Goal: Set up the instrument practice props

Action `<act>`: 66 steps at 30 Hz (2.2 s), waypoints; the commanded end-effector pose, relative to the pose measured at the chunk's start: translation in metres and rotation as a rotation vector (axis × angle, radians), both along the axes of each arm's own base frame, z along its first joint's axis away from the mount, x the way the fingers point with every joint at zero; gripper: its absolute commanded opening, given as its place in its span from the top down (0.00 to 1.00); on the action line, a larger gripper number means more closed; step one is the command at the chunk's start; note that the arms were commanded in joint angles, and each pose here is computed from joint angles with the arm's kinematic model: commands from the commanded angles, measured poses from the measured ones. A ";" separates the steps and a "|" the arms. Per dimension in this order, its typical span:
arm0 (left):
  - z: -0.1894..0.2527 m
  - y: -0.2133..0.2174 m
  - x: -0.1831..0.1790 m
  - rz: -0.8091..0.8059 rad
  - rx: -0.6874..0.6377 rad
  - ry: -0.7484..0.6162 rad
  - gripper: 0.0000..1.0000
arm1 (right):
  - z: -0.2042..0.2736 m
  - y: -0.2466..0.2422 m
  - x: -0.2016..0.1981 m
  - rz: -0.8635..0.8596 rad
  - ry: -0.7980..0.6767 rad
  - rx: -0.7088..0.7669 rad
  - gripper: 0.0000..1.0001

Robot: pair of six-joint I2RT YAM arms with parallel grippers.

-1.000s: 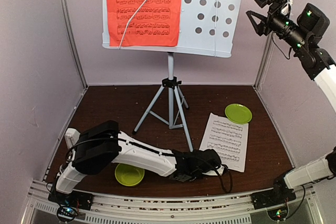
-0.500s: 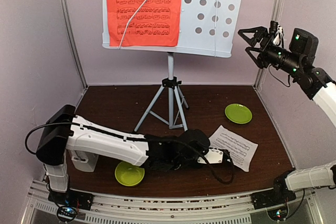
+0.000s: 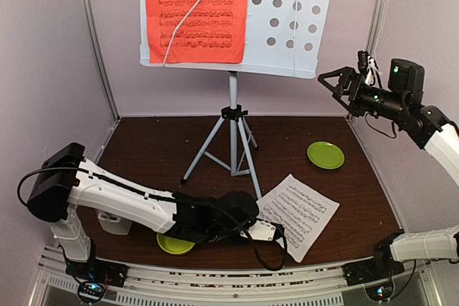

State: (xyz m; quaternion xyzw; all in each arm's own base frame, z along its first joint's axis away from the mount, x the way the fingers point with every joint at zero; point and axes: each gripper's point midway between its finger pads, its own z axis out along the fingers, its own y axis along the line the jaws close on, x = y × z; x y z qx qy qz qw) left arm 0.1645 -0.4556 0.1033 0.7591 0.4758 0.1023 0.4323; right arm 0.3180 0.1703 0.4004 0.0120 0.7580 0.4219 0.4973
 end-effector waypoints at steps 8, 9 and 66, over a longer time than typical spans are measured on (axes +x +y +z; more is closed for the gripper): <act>0.115 0.003 -0.010 -0.059 -0.264 0.044 1.00 | -0.010 0.046 -0.053 0.374 -0.120 -0.045 0.04; 0.127 0.007 -0.012 -0.065 -0.278 0.045 1.00 | -0.008 0.054 -0.062 0.430 -0.130 -0.043 0.05; 0.366 0.029 -0.135 -0.802 -0.415 -0.089 1.00 | -0.013 0.137 -0.238 1.233 -0.233 -0.117 0.19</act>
